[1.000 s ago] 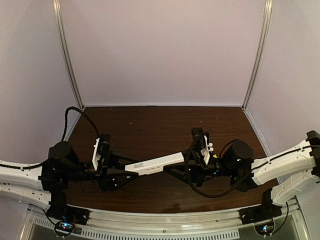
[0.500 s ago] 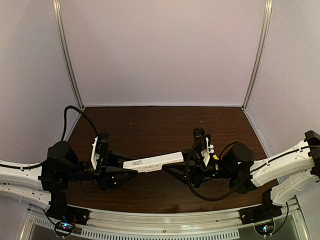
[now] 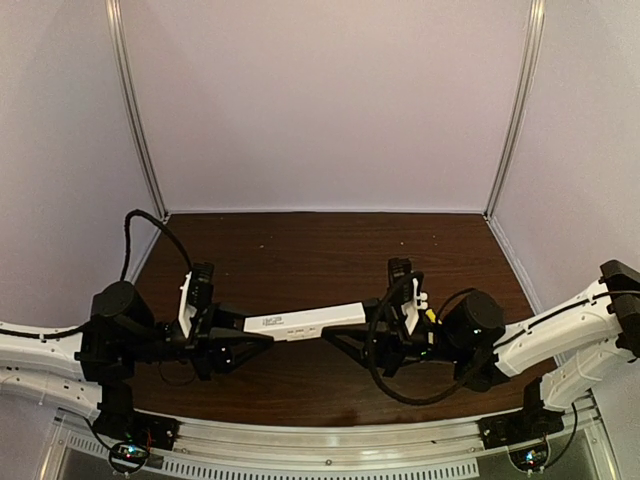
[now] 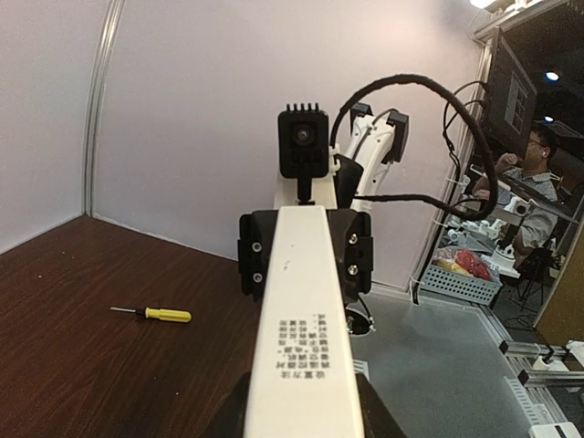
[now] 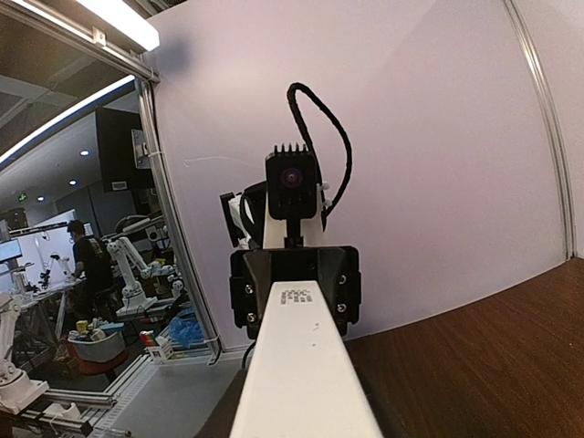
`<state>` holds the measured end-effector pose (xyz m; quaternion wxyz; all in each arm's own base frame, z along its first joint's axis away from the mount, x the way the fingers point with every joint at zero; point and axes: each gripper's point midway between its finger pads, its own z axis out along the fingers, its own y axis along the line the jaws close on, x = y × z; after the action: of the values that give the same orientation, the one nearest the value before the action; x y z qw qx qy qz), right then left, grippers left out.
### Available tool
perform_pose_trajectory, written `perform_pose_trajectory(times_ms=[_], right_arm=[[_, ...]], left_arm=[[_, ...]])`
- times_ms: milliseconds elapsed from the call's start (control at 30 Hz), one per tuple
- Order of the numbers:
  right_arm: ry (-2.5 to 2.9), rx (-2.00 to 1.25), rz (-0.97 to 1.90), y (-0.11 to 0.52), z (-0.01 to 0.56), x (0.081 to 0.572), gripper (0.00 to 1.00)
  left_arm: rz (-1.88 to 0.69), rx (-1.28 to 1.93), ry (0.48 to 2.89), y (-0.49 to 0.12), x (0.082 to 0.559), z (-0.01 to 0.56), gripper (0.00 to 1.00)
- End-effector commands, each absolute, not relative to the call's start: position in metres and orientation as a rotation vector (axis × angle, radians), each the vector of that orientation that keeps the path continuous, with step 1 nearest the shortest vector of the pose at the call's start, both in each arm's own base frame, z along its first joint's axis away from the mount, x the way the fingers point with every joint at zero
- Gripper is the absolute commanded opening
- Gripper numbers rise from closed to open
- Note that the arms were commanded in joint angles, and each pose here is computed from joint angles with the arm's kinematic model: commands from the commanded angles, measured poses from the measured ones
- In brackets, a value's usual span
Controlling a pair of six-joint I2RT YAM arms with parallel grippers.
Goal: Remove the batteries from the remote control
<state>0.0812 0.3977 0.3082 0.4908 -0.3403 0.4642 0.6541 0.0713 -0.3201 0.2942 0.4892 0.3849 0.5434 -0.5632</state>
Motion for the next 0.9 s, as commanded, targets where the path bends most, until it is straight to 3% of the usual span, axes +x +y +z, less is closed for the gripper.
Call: perform_pose_trajectory(times_ms=[0,67,100,200,467,533,867], right_arm=[[1.057,-0.783,1.619,0.391,0.322,0.075,0.00],[1.119,-0.764,1.600,0.394,0.317,0.082,0.00],[1.156,-0.758,1.592,0.396,0.314,0.085,0.09],[1.289,-0.716,1.574,0.398,0.304,0.097,0.52],[1.675,-0.542,1.422,0.383,0.293,0.129,0.95],[1.740,-0.492,1.395,0.374,0.291,0.134,0.99],[2.109,-0.312,1.314,0.340,0.278,0.138,1.00]], left_arm=[[-1.356,0.899,1.321,-0.318,0.077,0.297,0.00],[-1.349,0.895,1.325,-0.318,0.079,0.296,0.00],[-1.342,0.892,1.329,-0.318,0.080,0.295,0.00],[-1.317,0.885,1.336,-0.317,0.083,0.293,0.00],[-1.234,0.868,1.359,-0.318,0.095,0.283,0.00],[-1.219,0.870,1.353,-0.318,0.096,0.280,0.00],[-1.163,0.930,1.317,-0.330,0.098,0.264,0.00]])
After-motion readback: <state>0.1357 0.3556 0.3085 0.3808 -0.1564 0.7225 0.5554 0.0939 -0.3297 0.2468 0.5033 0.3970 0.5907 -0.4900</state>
